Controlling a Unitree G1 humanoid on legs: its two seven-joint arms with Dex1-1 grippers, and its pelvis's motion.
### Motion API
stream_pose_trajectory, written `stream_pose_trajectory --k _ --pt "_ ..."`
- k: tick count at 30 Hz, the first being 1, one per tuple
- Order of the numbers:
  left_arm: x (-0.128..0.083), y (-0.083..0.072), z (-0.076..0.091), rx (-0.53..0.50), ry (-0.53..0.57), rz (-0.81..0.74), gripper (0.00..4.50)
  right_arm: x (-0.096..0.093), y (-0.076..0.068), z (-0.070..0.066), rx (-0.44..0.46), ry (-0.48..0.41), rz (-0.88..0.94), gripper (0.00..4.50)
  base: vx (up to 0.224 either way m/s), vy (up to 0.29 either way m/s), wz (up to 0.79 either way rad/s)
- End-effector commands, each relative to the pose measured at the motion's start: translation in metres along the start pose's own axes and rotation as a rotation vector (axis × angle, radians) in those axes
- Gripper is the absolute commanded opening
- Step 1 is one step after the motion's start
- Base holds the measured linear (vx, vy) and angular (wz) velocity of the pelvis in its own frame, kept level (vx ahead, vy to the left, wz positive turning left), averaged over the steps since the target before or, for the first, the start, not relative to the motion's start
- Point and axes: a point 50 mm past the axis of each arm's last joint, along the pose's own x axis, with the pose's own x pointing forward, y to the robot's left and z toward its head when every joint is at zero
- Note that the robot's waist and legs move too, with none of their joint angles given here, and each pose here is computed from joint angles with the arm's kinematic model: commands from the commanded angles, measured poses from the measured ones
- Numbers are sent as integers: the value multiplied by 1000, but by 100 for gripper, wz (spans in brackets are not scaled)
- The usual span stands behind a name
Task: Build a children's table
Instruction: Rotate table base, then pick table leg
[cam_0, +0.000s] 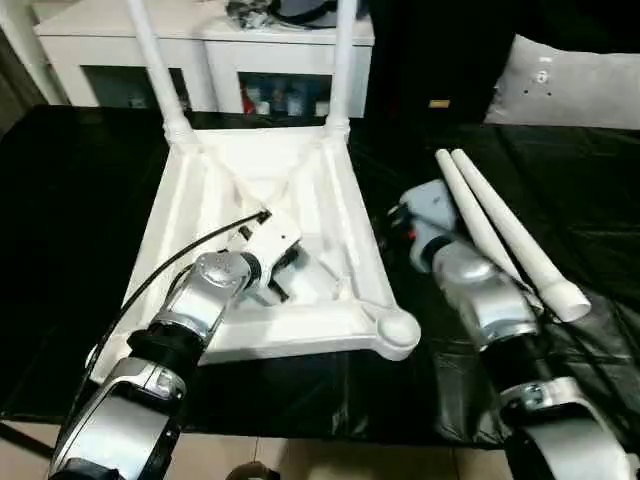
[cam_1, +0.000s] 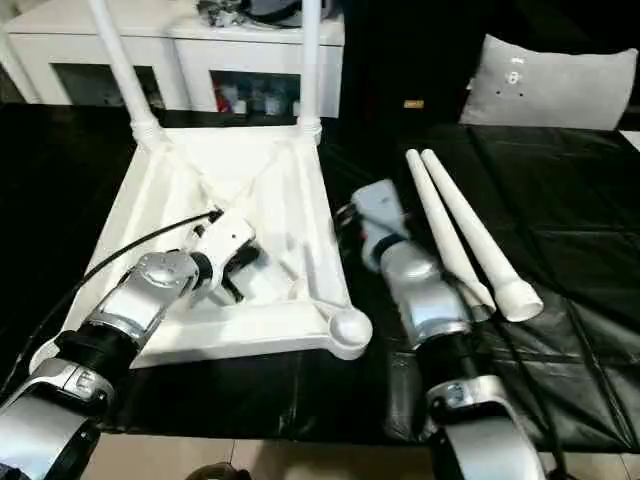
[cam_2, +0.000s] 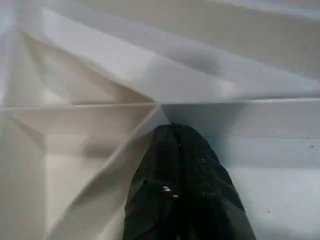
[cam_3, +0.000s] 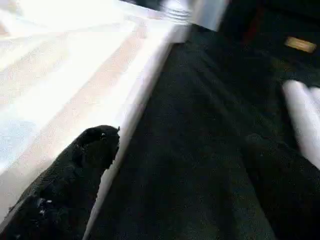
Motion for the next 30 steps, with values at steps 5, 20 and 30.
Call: stream_pose_trajectory --k 5,20,30 --pt "-21 -9 24 -59 -257 -101 33 -16 -34 3 48 202 -83 450 0 0 0" --pt "-60 -43 38 34 -307 -384 168 -24 -80 -4 129 447 -178 450 0 0 0" --pt "-62 -45 39 36 -275 -391 245 -25 -93 -8 169 508 -221 450 0 0 0"
